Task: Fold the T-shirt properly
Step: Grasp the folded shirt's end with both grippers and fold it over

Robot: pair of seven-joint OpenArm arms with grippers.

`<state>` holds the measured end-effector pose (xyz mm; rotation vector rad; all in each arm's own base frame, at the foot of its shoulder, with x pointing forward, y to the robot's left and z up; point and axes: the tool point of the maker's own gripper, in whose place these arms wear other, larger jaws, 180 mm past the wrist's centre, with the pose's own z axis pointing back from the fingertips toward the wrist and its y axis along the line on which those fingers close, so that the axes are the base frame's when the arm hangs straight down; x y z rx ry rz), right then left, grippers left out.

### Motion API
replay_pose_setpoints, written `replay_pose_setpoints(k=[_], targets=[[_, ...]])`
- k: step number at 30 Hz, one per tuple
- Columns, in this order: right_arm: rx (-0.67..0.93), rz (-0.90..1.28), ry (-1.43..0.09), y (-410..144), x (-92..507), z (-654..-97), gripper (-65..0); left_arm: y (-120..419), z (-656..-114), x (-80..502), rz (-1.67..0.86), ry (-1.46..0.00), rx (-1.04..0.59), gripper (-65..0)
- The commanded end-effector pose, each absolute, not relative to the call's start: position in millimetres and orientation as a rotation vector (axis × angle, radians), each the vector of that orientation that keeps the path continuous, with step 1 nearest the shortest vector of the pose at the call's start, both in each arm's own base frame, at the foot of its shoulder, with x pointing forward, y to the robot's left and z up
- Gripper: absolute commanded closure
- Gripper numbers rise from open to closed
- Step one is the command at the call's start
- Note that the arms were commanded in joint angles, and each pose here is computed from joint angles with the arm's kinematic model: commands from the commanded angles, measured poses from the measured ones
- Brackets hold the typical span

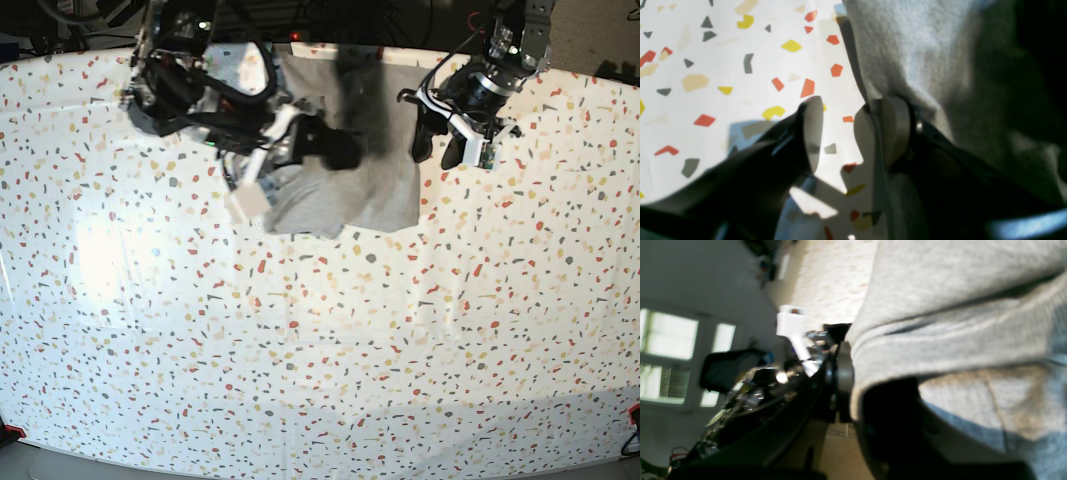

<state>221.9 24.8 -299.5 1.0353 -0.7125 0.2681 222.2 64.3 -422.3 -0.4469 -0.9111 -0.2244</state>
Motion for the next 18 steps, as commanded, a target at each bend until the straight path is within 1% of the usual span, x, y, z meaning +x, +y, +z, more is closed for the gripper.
replay_pose_setpoints(k=[1,4,7,9,13,16,17,18], targets=[[1.061,0.281,-0.773,35.4,228.5,-283.9,0.0,63.5,-421.0,220.9,-0.232,-0.908,-0.451,-27.5],[0.980,0.336,-0.779,47.8,231.5,-292.5,0.0,63.4,-421.3,220.8,-0.232,-0.906,-0.451,-27.5],[0.967,0.392,-0.782,63.9,228.8,-292.0,0.0,63.5,-421.4,220.7,-0.232,-0.906,-0.451,-27.5],[0.977,0.424,-0.781,74.3,225.2,-289.9,0.0,63.5,-421.3,220.8,-0.232,-0.906,-0.451,-27.5],[1.048,0.462,-0.811,98.0,219.3,-276.1,0.0,63.5,-421.3,220.8,-0.232,-0.906,-0.451,-27.5],[1.086,0.507,-0.806,113.6,210.8,-269.1,0.0,63.6,-421.3,220.8,-0.232,-0.906,-0.451,-27.6],[1.099,0.520,-0.807,118.3,208.6,-266.3,-3.9,63.9,-421.5,220.7,-0.232,-0.906,-0.450,-27.6],[1.113,0.534,-0.805,123.0,205.6,-263.8,-11.2,64.8,-421.8,220.5,-0.235,-0.903,-0.448,-27.6]])
